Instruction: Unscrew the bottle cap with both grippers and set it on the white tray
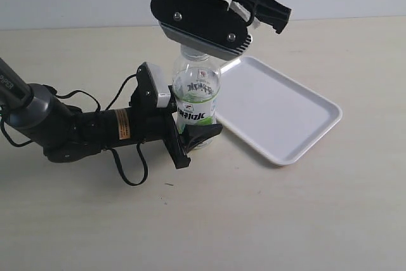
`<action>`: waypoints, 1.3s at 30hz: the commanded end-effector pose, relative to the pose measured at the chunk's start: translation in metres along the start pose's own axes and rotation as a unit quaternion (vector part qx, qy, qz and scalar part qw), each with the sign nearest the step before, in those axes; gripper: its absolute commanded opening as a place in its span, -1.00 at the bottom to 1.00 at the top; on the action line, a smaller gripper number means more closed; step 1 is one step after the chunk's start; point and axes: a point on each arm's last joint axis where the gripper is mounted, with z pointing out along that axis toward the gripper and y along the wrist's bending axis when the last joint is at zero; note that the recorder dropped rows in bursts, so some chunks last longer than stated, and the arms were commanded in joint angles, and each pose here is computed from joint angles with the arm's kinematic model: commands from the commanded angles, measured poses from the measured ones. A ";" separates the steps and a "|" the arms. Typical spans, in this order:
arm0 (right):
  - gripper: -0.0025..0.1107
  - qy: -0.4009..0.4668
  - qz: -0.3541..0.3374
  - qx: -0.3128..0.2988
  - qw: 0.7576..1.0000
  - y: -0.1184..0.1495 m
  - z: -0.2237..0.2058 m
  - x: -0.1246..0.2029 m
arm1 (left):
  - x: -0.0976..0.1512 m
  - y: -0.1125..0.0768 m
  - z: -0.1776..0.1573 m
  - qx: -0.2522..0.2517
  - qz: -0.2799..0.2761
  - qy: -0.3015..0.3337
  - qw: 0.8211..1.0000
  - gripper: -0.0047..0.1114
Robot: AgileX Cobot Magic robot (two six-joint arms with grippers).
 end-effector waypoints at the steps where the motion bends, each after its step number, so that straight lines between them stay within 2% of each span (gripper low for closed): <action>1: -0.96 0.003 -0.040 -0.027 0.999 0.002 0.008 0.000 | 0.000 -0.002 0.000 0.007 0.003 0.011 1.000 -0.89; 6: -0.91 0.000 -0.036 -0.025 0.999 0.002 0.008 0.000 | 0.000 -0.002 0.000 0.007 0.003 0.011 1.000 -0.89; 11: -0.39 0.000 -0.036 -0.025 0.999 0.002 0.008 0.000 | 0.000 -0.002 0.000 0.007 0.003 0.011 1.000 -0.89; 12: -0.13 0.000 -0.036 -0.025 0.999 0.002 0.008 0.000 | 0.000 -0.002 0.000 0.007 0.003 0.011 1.000 -0.89; 14: 0.15 -0.005 -0.025 -0.023 0.999 0.002 0.008 -0.001 | 0.000 -0.002 0.000 0.007 0.003 0.011 1.000 -0.89; 16: 0.25 -0.012 0.014 -0.019 1.000 0.001 0.008 -0.003 | 0.000 -0.002 0.000 0.007 0.003 0.011 1.000 -0.89; 22: 0.25 -0.010 0.100 -0.015 0.995 0.001 0.004 -0.003 | 0.000 -0.001 0.000 0.005 0.002 0.011 1.000 -0.89; 29: 0.25 -0.047 0.207 0.035 0.977 -0.004 -0.011 -0.009 | 0.000 -0.002 0.000 0.007 0.002 0.011 1.000 -0.89; 31: 0.25 -0.061 0.265 0.040 0.962 -0.005 -0.015 -0.011 | 0.000 -0.002 0.000 0.007 0.002 0.011 1.000 -0.89; 34: 0.25 -0.070 0.367 0.035 0.927 -0.006 -0.016 -0.012 | 0.000 -0.002 0.000 0.007 0.002 0.011 1.000 -0.89; 36: 0.25 -0.072 0.447 0.029 0.891 -0.006 -0.016 -0.012 | 0.000 -0.002 0.000 0.007 0.002 0.011 1.000 -0.89; 39: 0.25 -0.072 0.587 0.016 0.806 -0.005 -0.016 -0.012 | 0.000 -0.002 0.000 0.007 0.002 0.011 1.000 -0.89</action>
